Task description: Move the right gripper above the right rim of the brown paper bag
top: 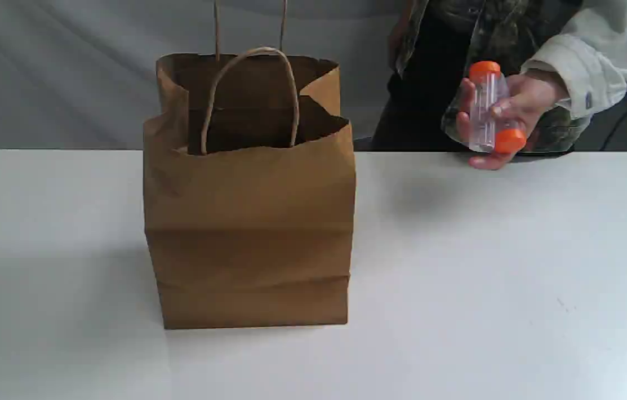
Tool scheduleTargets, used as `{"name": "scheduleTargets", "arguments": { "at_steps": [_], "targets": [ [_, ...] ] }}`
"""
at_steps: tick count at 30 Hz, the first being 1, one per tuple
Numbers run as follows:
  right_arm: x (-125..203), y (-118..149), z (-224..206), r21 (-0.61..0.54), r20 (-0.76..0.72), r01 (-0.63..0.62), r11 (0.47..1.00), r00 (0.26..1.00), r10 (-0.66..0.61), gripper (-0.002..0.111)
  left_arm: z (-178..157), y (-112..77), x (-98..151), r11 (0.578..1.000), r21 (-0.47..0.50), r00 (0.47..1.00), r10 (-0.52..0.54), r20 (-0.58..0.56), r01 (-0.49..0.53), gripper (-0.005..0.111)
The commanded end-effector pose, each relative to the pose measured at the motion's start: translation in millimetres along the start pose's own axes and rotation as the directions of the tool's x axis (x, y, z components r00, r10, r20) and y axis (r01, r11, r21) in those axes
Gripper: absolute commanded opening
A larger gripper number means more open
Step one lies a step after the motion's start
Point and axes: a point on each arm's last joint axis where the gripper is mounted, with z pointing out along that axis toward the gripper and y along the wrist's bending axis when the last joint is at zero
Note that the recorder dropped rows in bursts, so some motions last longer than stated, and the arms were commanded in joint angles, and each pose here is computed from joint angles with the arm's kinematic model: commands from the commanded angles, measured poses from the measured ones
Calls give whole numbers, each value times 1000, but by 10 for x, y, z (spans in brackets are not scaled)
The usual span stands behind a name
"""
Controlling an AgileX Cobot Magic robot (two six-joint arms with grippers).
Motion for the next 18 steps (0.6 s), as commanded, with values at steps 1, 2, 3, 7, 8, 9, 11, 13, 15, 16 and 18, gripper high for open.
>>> {"name": "scheduleTargets", "arguments": {
  "at_steps": [1, 2, 3, 7, 8, 9, 11, 13, 15, 16, 18],
  "targets": [
    [-126, -16, -14, 5, 145, -28, 1000, 989, 27, 0, 12, -71, -113, 999, 31, 999, 35, -16, -35, 28],
    [-150, -15, -18, 4, 172, -28, 1000, 985, 27, 0, 14, -79, -156, 999, 27, 999, 46, -6, -45, 21],
    [-167, -15, -21, 3, 191, -28, 1000, 981, 27, 0, 16, -85, -188, 998, 23, 999, 50, 3, -50, 18],
    [-109, -15, -12, 1, 127, -58, 998, 990, 57, 0, 18, -81, -243, 999, 3, 999, 50, 19, -50, 1],
    [-29, -9, -5, 0, 39, -37, 999, 999, 37, 0, 18, -85, -243, 999, 8, 999, 50, 19, -50, 0],
    [51, -4, -5, -4, -49, -11, 1000, 999, 11, 0, 18, -92, -243, 999, 15, 999, 50, 20, -50, 0],
    [255, -12, -39, -12, -273, 60, 998, 960, -61, 0, 18, -92, -243, 999, 15, 999, 50, 20, -50, 0],
    [396, -36, -93, -15, -429, 105, 994, 898, -101, 0, 18, -88, -242, 999, 11, 998, 53, 18, -53, 0],
    [427, -40, -108, 0, -463, 76, 997, 884, -67, 0, 18, -85, -238, 998, 8, 998, 62, 14, -62, 0],
    [414, -36, -102, 5, -449, 59, 998, 892, -50, 0, 18, -85, -235, 998, 8, 998, 68, 11, -68, 0],
    [403, -34, -96, 6, -437, 53, 999, 898, -45, 0, 18, -78, -225, 996, 1, 996, 93, -1, -93, 0]
  ]
}}
